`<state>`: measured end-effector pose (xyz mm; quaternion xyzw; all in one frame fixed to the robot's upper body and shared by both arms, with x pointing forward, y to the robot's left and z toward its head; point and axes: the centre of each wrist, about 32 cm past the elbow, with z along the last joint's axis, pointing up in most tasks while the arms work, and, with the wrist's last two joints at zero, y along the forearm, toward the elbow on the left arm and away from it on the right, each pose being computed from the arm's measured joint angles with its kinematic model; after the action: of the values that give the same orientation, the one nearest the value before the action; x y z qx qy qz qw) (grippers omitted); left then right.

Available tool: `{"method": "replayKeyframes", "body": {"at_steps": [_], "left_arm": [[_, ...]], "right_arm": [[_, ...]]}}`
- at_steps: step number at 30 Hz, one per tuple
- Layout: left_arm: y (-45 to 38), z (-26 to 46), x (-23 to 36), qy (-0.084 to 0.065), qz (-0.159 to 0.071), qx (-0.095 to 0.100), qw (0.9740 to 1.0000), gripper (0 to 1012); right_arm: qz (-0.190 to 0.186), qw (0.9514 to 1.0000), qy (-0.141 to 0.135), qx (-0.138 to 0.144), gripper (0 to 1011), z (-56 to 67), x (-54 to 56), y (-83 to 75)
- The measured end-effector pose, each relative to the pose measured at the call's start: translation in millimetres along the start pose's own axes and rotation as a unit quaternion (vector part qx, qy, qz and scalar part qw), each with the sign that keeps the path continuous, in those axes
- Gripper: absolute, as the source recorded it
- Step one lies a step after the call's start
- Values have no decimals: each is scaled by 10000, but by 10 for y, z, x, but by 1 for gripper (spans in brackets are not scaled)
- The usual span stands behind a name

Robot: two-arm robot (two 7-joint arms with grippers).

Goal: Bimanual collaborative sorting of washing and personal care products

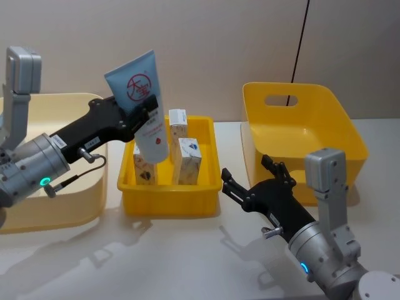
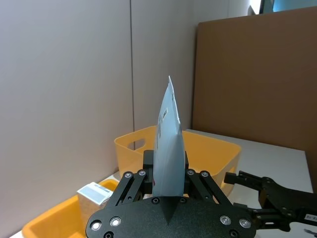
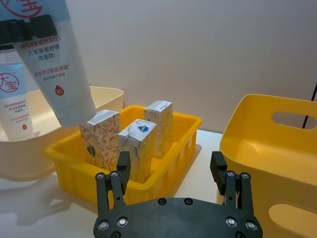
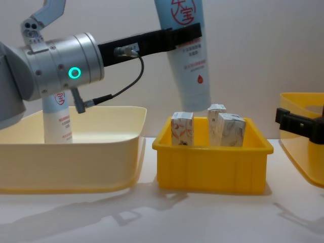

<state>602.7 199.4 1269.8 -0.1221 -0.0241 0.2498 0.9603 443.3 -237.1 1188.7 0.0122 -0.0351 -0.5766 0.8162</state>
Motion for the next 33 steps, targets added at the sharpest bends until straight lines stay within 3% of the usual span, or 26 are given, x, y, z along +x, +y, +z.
{"method": "replayKeyframes", "body": {"at_steps": [6,17,25,33], "left_arm": [[-43,-6,-18,38,-114,-16,9999,271],[-95,-16,-41,85,-245,-34,9997,272],[-111,-18,-49,96,-285,-41,9995,271],[-118,-21,-53,106,-308,-44,9995,271]], "right_arm": [[50,10000,1,4,1001,4,6,-3],[495,9987,61,89,1001,73,65,-21],[962,9952,102,141,1001,185,94,23],[1221,9924,39,165,1001,339,11,154]]}}
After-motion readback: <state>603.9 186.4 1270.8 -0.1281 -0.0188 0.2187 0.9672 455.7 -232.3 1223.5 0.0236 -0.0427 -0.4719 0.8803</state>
